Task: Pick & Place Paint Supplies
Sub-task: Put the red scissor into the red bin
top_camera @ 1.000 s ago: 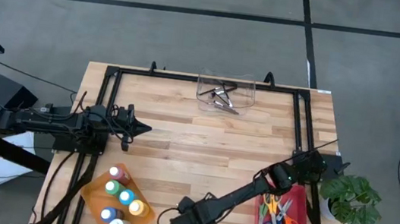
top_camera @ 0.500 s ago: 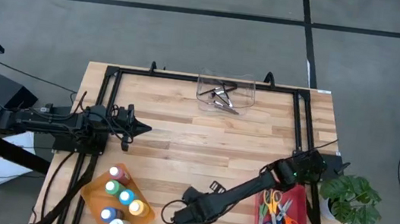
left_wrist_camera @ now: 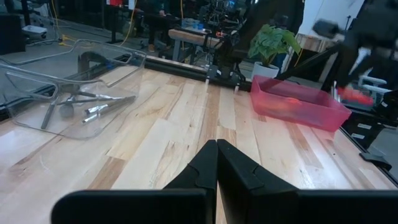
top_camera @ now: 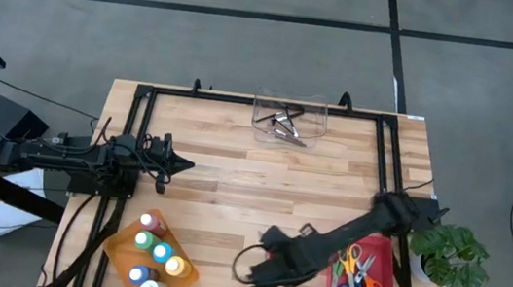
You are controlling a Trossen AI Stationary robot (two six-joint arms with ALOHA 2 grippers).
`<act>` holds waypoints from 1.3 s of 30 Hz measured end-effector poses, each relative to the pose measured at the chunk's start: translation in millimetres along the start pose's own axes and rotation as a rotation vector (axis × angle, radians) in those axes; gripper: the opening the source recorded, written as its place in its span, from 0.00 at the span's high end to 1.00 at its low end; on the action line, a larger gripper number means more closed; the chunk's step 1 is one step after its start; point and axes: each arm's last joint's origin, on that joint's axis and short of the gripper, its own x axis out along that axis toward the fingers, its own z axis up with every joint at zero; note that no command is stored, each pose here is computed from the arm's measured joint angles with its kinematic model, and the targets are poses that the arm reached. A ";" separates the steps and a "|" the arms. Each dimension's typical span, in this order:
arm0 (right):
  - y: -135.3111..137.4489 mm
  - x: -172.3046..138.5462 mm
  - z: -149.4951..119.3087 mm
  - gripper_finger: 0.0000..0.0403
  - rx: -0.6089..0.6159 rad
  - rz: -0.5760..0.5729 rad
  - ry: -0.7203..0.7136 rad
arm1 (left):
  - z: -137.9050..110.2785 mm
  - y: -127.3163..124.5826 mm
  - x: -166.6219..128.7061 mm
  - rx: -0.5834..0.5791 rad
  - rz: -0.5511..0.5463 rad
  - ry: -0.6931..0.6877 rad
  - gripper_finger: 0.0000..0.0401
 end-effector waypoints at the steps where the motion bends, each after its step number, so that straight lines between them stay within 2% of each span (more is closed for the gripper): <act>1: -5.9 -7.2 -3.8 1.00 0.024 0.011 -0.003 | -0.1 0.0 0.0 0.000 0.000 0.000 1.00; 9: -53.1 -26.8 -50.7 1.00 0.213 -0.015 0.052 | 0.0 0.0 0.0 0.000 0.000 0.000 1.00; 16: -101.8 -20.4 -114.5 1.00 0.443 -0.128 0.185 | -0.1 0.0 0.0 0.000 0.000 0.000 1.00; 19: -111.7 -10.4 -141.3 1.00 0.511 -0.161 0.232 | 0.0 0.0 0.0 0.000 0.000 0.000 1.00; 25: -111.3 11.3 -179.9 1.00 0.547 -0.085 0.272 | 0.0 0.0 0.0 0.000 0.000 0.000 1.00; 28: -105.9 22.1 -191.4 1.00 0.534 -0.111 0.336 | 0.0 0.0 0.0 0.000 0.000 0.000 1.00; 39: -89.4 44.7 -201.9 1.00 0.536 -0.178 0.415 | 0.0 0.0 0.0 0.000 0.000 0.000 1.00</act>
